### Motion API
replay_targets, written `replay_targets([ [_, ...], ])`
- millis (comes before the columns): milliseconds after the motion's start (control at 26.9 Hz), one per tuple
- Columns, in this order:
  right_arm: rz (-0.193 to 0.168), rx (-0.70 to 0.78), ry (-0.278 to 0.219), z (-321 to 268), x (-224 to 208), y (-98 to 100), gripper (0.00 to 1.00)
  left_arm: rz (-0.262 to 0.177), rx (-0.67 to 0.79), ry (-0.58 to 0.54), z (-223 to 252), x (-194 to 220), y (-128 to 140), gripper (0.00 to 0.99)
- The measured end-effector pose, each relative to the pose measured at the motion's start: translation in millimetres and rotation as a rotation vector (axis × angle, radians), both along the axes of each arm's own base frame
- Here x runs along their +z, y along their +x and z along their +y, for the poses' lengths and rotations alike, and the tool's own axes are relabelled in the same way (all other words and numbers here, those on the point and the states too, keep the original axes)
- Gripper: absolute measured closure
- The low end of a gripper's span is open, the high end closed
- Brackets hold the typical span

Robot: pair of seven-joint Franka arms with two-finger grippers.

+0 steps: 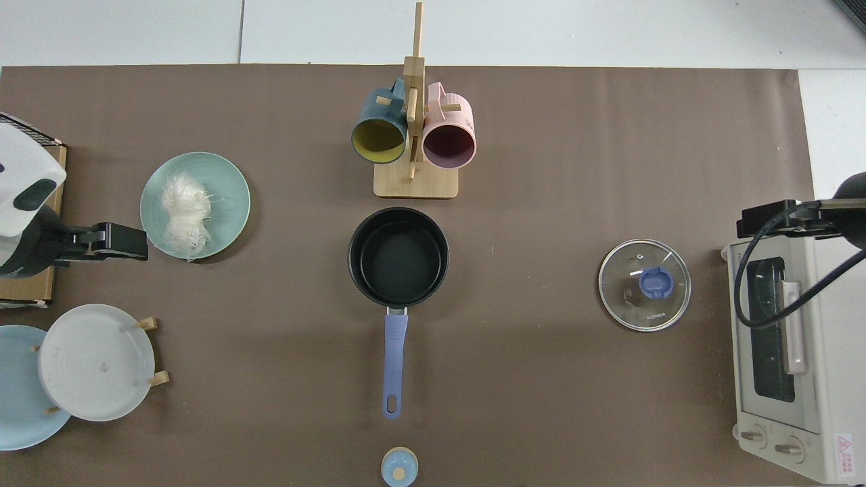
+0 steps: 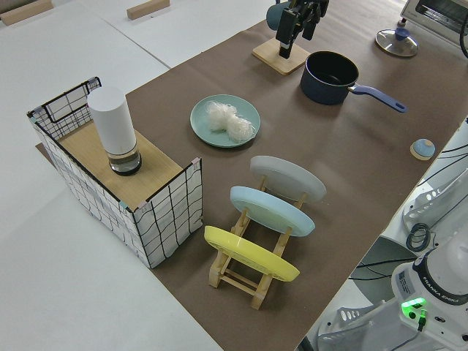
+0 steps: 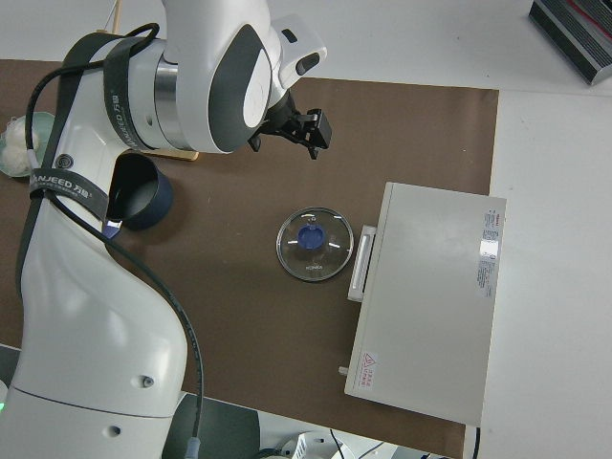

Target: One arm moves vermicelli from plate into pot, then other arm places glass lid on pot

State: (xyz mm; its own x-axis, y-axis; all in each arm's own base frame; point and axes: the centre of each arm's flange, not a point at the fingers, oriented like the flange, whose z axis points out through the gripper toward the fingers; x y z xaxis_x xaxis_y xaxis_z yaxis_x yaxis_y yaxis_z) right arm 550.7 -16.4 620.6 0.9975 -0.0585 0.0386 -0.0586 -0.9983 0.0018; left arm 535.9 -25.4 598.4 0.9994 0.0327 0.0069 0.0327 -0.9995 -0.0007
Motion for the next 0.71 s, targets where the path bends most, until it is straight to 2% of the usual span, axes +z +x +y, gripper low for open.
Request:
replay_targets([
  [409,-0.002,0.000,0.000,0.0,0.0,0.3,0.00,0.000,-0.001,0.000,0.0,0.0,-0.1,0.000],
  [594,-0.018,0.001,0.001,0.7,-1.7,3.4,0.00,0.000,0.001,0.000,0.6,0.0,0.0,0.000],
  [706,-0.046,0.000,0.015,2.4,-2.5,8.9,0.00,0.000,0.002,0.000,1.0,0.0,0.0,0.000],
])
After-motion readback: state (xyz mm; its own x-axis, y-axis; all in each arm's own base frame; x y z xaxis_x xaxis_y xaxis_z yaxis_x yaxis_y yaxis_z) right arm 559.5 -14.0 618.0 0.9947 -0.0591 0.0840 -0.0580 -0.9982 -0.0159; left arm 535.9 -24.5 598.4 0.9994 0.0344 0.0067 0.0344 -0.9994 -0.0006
